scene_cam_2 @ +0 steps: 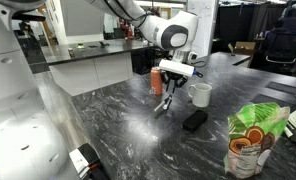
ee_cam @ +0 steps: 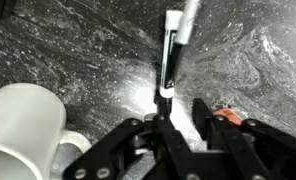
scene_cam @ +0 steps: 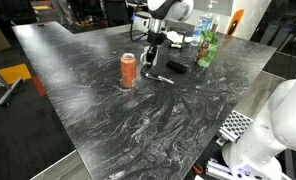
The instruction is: Take two markers out of the white cup
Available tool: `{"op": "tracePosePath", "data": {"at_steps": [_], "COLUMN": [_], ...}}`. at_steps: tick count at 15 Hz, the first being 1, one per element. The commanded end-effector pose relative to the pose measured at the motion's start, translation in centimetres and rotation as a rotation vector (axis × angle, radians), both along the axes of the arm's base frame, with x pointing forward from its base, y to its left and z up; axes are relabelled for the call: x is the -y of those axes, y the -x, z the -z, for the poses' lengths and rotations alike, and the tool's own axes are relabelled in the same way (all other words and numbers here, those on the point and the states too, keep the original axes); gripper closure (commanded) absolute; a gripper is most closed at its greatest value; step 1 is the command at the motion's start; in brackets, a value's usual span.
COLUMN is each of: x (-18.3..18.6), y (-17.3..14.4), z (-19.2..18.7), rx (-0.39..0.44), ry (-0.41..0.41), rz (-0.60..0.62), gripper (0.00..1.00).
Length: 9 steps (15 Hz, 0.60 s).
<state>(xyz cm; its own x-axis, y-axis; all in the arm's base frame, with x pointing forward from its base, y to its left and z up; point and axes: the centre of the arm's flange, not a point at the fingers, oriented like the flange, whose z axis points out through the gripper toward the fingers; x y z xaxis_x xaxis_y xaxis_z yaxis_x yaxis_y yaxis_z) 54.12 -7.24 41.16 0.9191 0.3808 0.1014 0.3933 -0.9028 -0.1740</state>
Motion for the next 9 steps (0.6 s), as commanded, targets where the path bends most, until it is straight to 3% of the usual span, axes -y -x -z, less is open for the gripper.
{"op": "tracePosePath", "data": {"at_steps": [1, 6, 9], "x": [0.5, -0.9, -2.9], "y": [-1.2, -1.7, -1.5], "z": [-0.8, -5.1, -9.8], "rx": [-0.02, 0.057, 0.181], "ry": [0.034, 0.169, 0.296], "rz": [0.02, 0.015, -0.035], "gripper": [0.37, 0.02, 0.0]}}
